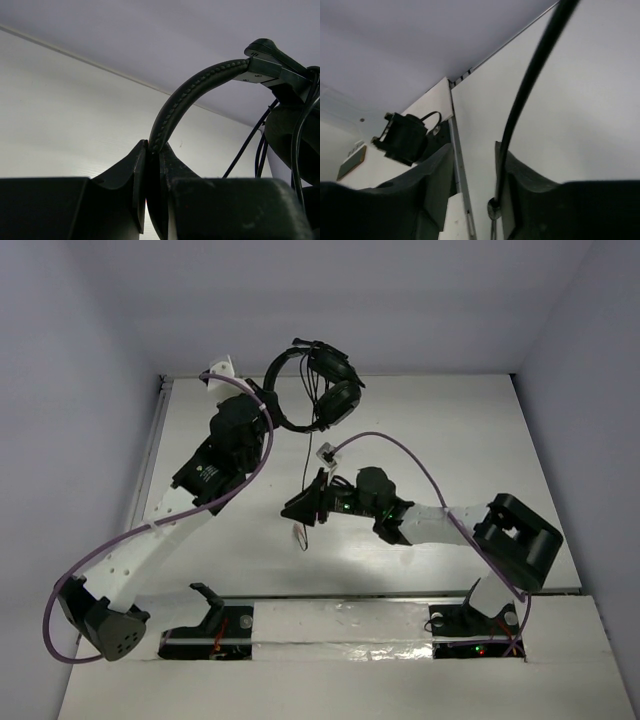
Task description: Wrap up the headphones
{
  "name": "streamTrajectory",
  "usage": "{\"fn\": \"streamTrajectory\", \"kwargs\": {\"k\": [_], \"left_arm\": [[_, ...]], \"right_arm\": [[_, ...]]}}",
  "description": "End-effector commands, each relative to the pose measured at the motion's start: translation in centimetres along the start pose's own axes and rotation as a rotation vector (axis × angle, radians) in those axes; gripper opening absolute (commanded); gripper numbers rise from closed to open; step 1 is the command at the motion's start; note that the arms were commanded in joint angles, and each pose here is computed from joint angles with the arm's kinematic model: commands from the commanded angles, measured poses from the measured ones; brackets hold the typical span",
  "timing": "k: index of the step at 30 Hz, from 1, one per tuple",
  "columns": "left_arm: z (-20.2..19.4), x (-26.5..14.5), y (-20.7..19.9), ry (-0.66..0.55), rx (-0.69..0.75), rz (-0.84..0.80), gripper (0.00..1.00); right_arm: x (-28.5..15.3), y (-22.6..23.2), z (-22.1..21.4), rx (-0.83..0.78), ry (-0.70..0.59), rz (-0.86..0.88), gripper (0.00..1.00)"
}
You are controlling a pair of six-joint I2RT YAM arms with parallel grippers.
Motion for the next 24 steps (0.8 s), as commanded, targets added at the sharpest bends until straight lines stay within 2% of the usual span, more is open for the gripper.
{"fn": "streamTrajectory", "kwargs": {"k": [1, 5, 7, 9, 11, 13, 18, 20, 24], "left_arm": [[7.5, -2.8, -1.7, -0.171, -0.170, -0.110, 0.00], [9.5, -4.0, -1.7, -0.204, -0.175, -0.136, 0.00], [10.1, -4.4, -1.7, -0.214, -0.178, -0.149, 0.00], [10.6, -4.5, -1.4, -0.229, -0.165, -0.130, 0.00], [10.8, -4.3, -0.9, -0.242, -0.148, -0.091, 0.00], [10.5, -3.3, 0.3, -0.255, -0.096, 0.011, 0.00], [8.1, -0.1, 2.0, -0.262, 0.015, 0.224, 0.00], [7.4, 1.0, 1.7, -0.248, 0.051, 0.253, 0.00], [4.0, 3.9, 0.7, -0.181, 0.133, 0.266, 0.00]], "right_arm": [[1.8, 0.1, 2.4, -0.055, -0.073, 0.037, 0.44], [2.6, -2.8, 4.0, -0.037, -0.136, -0.045, 0.15], [2.9, -3.2, 4.0, -0.033, -0.142, -0.047, 0.15], [3.1, -3.4, 3.9, -0.024, -0.132, -0.055, 0.10], [2.7, -3.4, 3.8, -0.013, -0.122, -0.081, 0.00], [1.8, -3.4, 3.8, -0.002, -0.131, -0.125, 0.00], [-0.5, -2.5, 0.4, 0.008, 0.065, -0.271, 0.00], [-1.1, -2.1, -2.6, -0.019, 0.192, -0.353, 0.00], [-2.7, 0.3, -2.8, -0.079, 0.241, -0.466, 0.00]]}}
Point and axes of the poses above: each gripper's point midway between its finger pads, its own x axis out along the fingers, its own y axis along the line the jaws close on, z = x × y, the point moved 3 cm from there along -x, back along the fingers, and after that the axes turned 15 degrees about x, right-handed, at the moved point
